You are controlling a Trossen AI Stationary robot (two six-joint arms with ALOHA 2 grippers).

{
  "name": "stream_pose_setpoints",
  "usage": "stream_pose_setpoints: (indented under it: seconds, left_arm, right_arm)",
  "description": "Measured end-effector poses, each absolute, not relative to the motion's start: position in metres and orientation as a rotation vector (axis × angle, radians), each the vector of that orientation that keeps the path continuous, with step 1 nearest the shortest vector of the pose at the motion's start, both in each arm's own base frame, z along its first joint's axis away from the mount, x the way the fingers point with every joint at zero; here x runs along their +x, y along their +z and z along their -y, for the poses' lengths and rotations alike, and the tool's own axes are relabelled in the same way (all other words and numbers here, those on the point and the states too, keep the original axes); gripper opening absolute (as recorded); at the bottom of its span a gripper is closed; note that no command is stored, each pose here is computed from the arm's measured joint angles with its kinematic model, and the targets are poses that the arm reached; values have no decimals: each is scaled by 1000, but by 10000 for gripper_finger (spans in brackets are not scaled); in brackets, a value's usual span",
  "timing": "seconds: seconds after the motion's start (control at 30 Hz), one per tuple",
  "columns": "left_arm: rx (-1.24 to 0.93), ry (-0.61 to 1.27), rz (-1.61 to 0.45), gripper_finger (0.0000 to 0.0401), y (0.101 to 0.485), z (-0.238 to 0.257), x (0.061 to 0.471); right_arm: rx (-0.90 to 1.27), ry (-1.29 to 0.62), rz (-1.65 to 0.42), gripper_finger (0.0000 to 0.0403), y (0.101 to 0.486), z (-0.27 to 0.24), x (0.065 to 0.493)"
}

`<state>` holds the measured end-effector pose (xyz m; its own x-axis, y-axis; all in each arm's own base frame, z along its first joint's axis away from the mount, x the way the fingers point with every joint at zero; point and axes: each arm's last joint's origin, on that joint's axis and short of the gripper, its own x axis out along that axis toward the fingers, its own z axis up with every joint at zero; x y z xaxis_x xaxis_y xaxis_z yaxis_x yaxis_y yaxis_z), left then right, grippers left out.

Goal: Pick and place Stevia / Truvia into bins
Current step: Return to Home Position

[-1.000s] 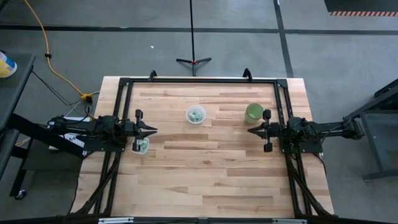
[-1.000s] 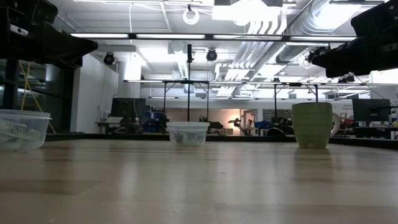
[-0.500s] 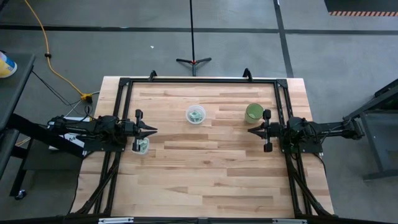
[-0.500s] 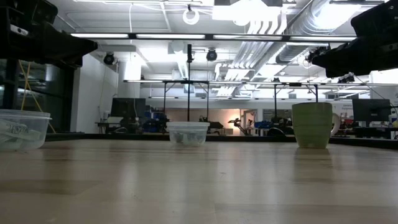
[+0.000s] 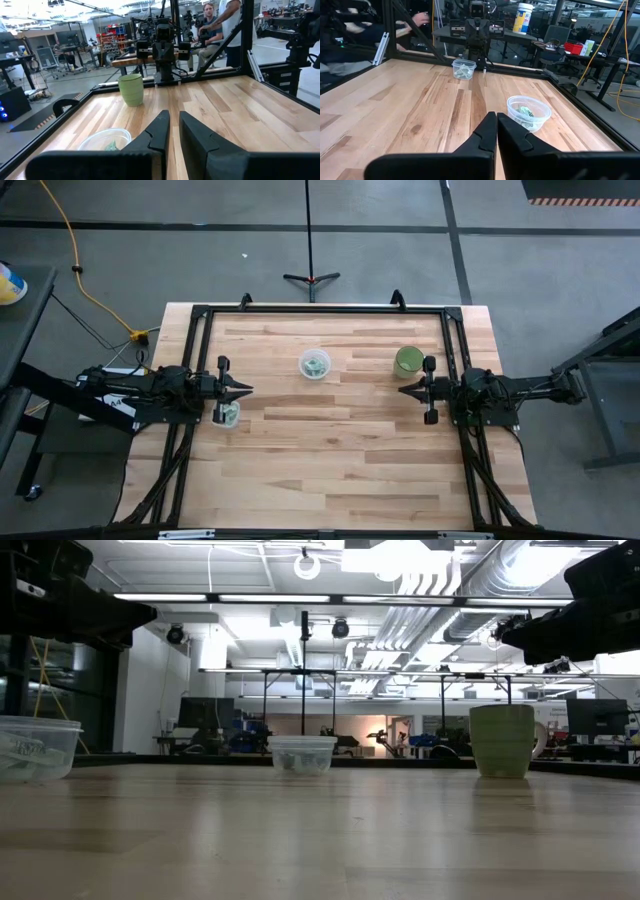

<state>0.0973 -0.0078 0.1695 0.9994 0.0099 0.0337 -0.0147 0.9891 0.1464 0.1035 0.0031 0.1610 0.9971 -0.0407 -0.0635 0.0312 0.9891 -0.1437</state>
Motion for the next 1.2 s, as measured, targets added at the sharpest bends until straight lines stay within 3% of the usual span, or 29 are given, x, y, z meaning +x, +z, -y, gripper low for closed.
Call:
stream_pose_setpoints:
  seconds: [1.2]
  left_arm:
    - [147,12,33,79,169,8,97]
  right_arm:
    - [-143,-36,-66,3,161,-3,103]
